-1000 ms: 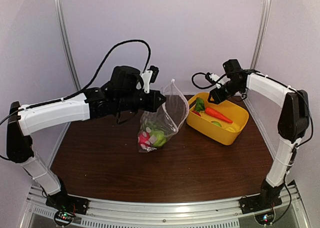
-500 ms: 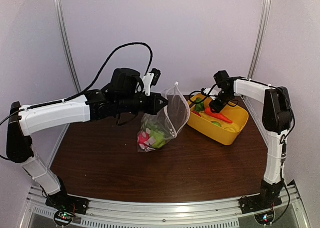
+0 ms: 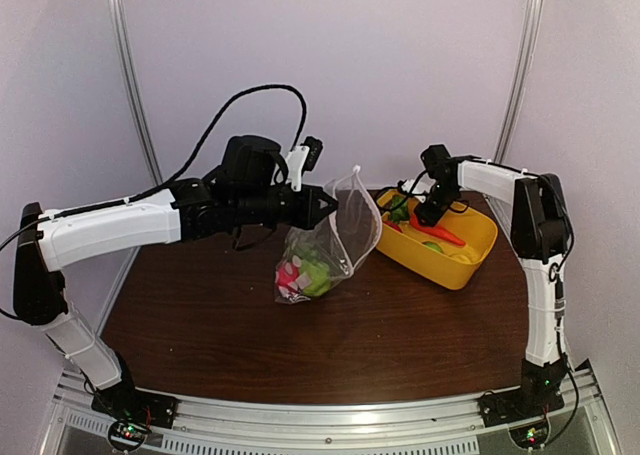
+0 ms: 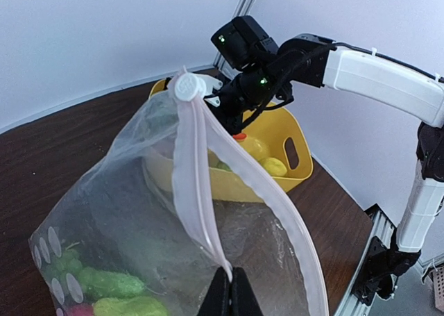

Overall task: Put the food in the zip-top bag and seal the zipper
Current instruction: Pick up the fake vegetable from the bin.

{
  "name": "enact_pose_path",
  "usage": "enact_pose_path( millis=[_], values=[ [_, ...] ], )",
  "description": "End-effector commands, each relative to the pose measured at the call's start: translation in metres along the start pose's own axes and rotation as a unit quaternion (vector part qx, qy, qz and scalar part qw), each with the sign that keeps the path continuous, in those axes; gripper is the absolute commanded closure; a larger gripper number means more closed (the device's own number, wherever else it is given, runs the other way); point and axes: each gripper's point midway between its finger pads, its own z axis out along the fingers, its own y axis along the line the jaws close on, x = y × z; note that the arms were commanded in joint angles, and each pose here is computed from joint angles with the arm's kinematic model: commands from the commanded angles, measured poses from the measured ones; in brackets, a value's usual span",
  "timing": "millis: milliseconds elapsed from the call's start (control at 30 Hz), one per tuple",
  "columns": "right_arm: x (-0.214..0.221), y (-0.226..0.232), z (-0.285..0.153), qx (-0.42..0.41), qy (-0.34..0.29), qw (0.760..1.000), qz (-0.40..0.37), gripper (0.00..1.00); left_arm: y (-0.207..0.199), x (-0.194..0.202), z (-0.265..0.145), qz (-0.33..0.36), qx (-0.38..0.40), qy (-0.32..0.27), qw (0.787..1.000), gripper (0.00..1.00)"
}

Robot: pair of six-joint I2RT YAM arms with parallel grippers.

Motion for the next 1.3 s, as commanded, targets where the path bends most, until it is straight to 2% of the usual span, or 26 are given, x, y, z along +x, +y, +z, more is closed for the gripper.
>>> enact_pose_path(
  millis=[0, 400, 533, 633, 833, 1000, 1267],
  values=[
    [0.004, -0.006, 0.016, 0.01, 0.018, 1.0, -0.005, 0.61, -0.006, -0.015, -0.009, -0.006, 0.015, -0.022, 1.0, 1.0],
    [0.01, -0.012, 0.04, 0.031, 0.04, 0.999, -0.008, 0.59, -0.009, -0.012, -0.008, -0.018, 0.026, -0.02, 0.999, 1.0],
    [0.017, -0.009, 0.046, 0.029, 0.05, 0.998, -0.009, 0.54, -0.009, -0.01, -0.007, -0.023, 0.028, -0.019, 0.999, 1.0],
    [0.016, -0.008, 0.041, 0.028, 0.044, 0.999, -0.003, 0.58, -0.009, -0.01, -0.007, -0.024, 0.028, -0.019, 0.999, 1.0],
    [0.005, -0.013, 0.01, 0.036, 0.007, 0.999, 0.025, 0.69, -0.009, -0.008, -0.006, -0.024, 0.029, -0.017, 0.999, 1.0],
    [0.0, -0.016, -0.029, 0.047, -0.026, 0.998, 0.042, 0.72, -0.009, -0.007, -0.003, -0.025, 0.032, -0.018, 0.999, 1.0],
    [-0.009, -0.001, -0.092, 0.013, -0.096, 0.992, 0.083, 0.77, -0.009, -0.004, 0.002, -0.026, 0.037, -0.017, 0.999, 1.0]
  ],
)
